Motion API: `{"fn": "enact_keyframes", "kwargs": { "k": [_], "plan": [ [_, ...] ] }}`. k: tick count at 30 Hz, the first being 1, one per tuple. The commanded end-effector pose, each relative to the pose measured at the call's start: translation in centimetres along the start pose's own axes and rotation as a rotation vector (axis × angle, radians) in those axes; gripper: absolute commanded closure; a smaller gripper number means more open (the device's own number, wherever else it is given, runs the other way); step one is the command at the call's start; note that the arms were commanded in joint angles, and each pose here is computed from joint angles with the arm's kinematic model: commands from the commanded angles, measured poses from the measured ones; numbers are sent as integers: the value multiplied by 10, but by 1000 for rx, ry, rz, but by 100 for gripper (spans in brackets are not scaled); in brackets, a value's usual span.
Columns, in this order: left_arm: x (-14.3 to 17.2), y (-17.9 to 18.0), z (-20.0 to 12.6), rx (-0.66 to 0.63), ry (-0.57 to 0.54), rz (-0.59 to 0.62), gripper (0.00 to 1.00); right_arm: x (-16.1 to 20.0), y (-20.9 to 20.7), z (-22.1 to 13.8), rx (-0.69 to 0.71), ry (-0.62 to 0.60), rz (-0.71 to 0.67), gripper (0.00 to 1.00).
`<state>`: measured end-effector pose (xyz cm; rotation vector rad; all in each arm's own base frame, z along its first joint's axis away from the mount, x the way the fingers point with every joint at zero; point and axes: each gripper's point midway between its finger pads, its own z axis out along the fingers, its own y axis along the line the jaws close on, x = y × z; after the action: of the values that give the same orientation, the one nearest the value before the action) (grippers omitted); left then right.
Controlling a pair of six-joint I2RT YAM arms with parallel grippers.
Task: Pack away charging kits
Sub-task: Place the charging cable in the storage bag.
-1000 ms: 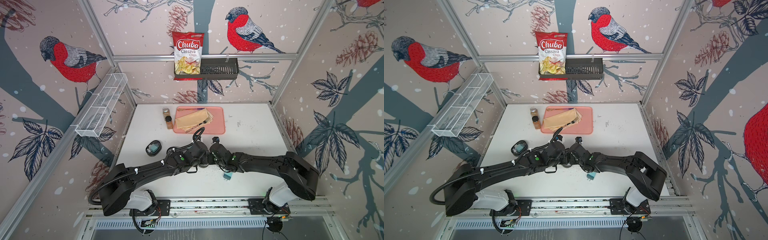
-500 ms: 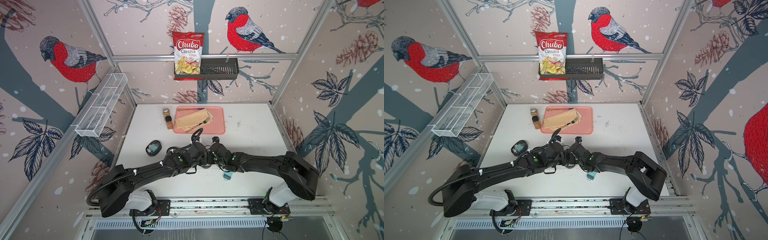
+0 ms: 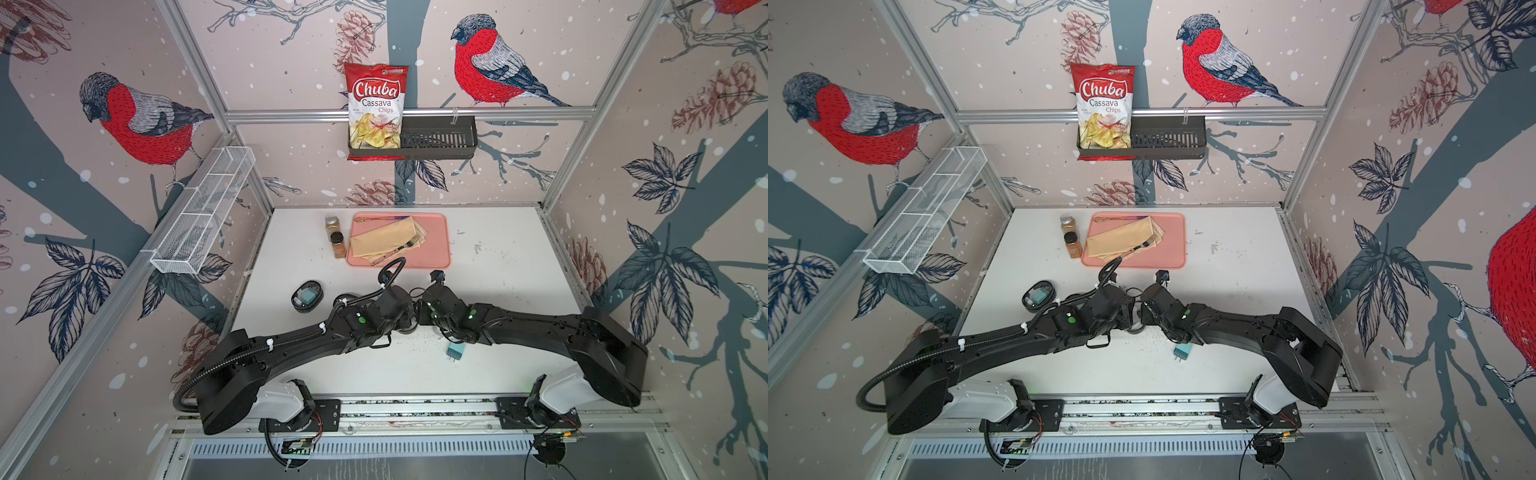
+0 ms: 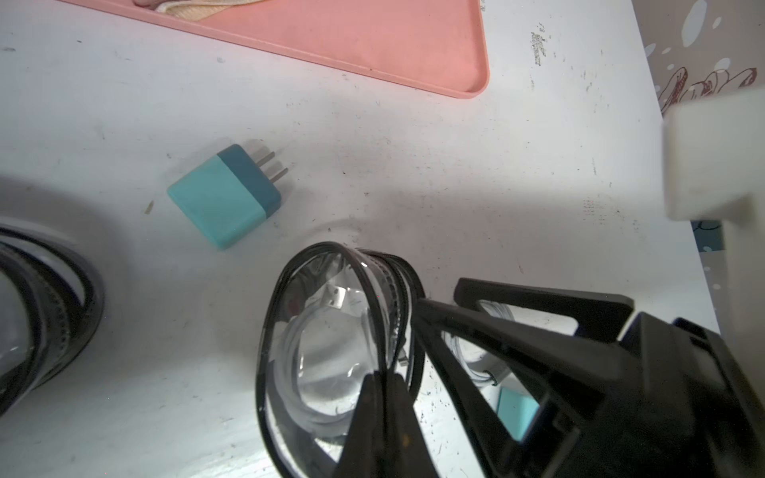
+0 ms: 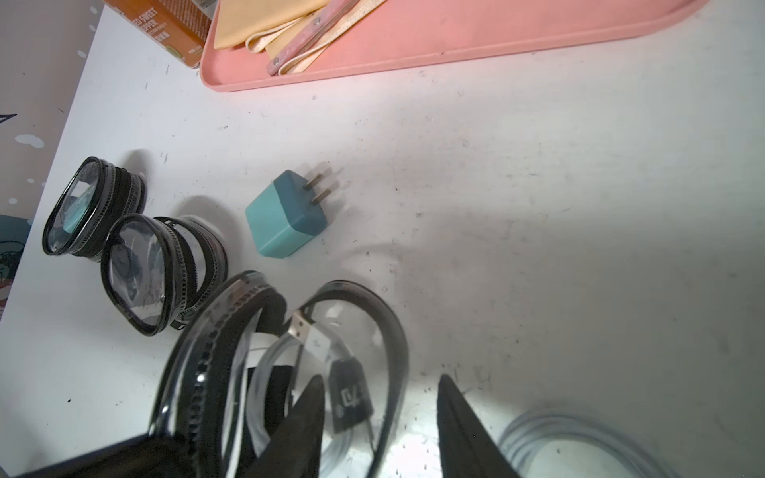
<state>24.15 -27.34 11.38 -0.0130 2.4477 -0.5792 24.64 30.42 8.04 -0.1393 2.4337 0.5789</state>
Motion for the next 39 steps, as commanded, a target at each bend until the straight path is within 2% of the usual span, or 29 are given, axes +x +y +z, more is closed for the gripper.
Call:
{"fn": "enact_keyframes", "kwargs": {
  "k": [1,6,10,13,18,27,32,39],
  "plan": [
    [-9,0,-4,-6,-34,-13,100,-2,-10,-4,42,-25,9,50],
    [-8,-2,-4,-2,-27,-13,100,5,-13,-2,38,-18,-7,43],
    [-7,10,0,-70,-30,-23,100,10,-17,-6,53,-9,-16,38],
    [-6,17,2,-120,-24,-25,100,17,-30,-16,106,-10,-8,32],
    [-8,16,1,-127,-22,-27,100,32,-46,-38,144,-1,25,27],
    [-7,23,-2,-155,-26,-42,100,71,-79,-56,269,68,28,25],
    [-9,22,-6,-141,-34,-39,100,79,-86,-62,273,64,61,24],
    [-10,24,-10,-136,-40,-43,100,95,-77,-53,251,102,51,24]
  ]
}}
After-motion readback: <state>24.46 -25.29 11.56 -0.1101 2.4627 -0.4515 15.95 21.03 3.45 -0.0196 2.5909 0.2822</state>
